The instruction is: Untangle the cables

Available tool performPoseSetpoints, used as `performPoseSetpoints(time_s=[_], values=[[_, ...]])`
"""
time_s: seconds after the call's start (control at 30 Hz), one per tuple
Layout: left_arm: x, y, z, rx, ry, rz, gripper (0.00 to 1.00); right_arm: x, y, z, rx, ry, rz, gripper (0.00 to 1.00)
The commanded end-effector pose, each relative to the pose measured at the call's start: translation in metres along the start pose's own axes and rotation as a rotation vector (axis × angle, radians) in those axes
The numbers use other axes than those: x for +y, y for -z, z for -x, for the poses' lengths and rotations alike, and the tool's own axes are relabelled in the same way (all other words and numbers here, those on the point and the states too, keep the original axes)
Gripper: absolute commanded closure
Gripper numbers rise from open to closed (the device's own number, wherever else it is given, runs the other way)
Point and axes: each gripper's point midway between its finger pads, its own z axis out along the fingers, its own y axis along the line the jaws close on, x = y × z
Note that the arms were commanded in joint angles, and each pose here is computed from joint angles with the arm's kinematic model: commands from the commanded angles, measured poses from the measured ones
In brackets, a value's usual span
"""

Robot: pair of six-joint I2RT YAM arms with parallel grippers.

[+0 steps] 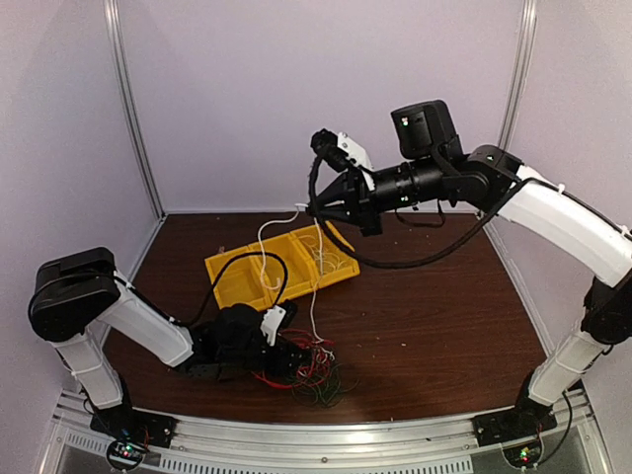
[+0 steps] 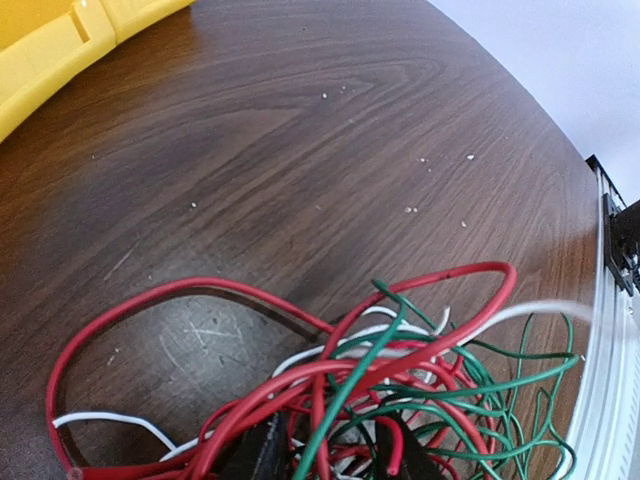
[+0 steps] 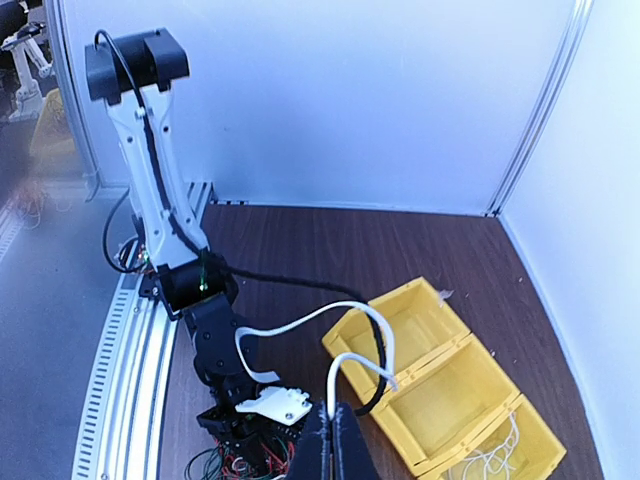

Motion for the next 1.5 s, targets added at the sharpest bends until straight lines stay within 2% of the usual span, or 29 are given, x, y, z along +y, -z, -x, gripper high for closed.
performPoseSetpoints(time_s=[0.0,0.2,0.47,0.57,0.7,0.77,0.9,1.2,1.37,1.47], values=[[0.000,0.002,0.000,-0.031,0.009,-0.006,0.67,-0.001,0.025,0.037,-0.054,0.004,-0.011,1.00],[0.001,0.005,-0.002,-0.033,0.010,0.001,0.67,-0.004,0.036,0.063,-0.102,0.022,-0.030,1.00],[-0.014,0.020,0.016,-0.096,-0.028,-0.020,0.62,-0.007,0.022,0.030,-0.035,0.011,-0.043,1.00],[-0.022,0.036,0.030,-0.150,-0.045,-0.029,0.58,-0.008,0.017,0.017,-0.013,0.003,-0.048,1.00],[-0.035,0.069,0.057,-0.297,-0.114,-0.034,0.52,-0.011,0.015,0.011,-0.010,-0.009,-0.053,1.00],[-0.042,0.081,0.064,-0.339,-0.165,-0.040,0.43,-0.012,0.016,0.015,-0.020,-0.012,-0.052,1.00],[-0.058,0.090,0.074,-0.366,-0.275,-0.051,0.42,-0.013,0.021,0.026,-0.041,-0.012,-0.056,1.00],[-0.076,0.068,0.088,-0.409,-0.423,0.026,0.44,-0.015,0.023,0.035,-0.065,-0.032,-0.060,1.00],[-0.067,0.034,0.087,-0.382,-0.476,0.106,0.45,-0.013,0.026,0.041,-0.080,-0.034,-0.057,1.00],[-0.067,0.010,0.086,-0.356,-0.507,0.122,0.50,-0.013,0.028,0.045,-0.086,-0.032,-0.058,1.00]])
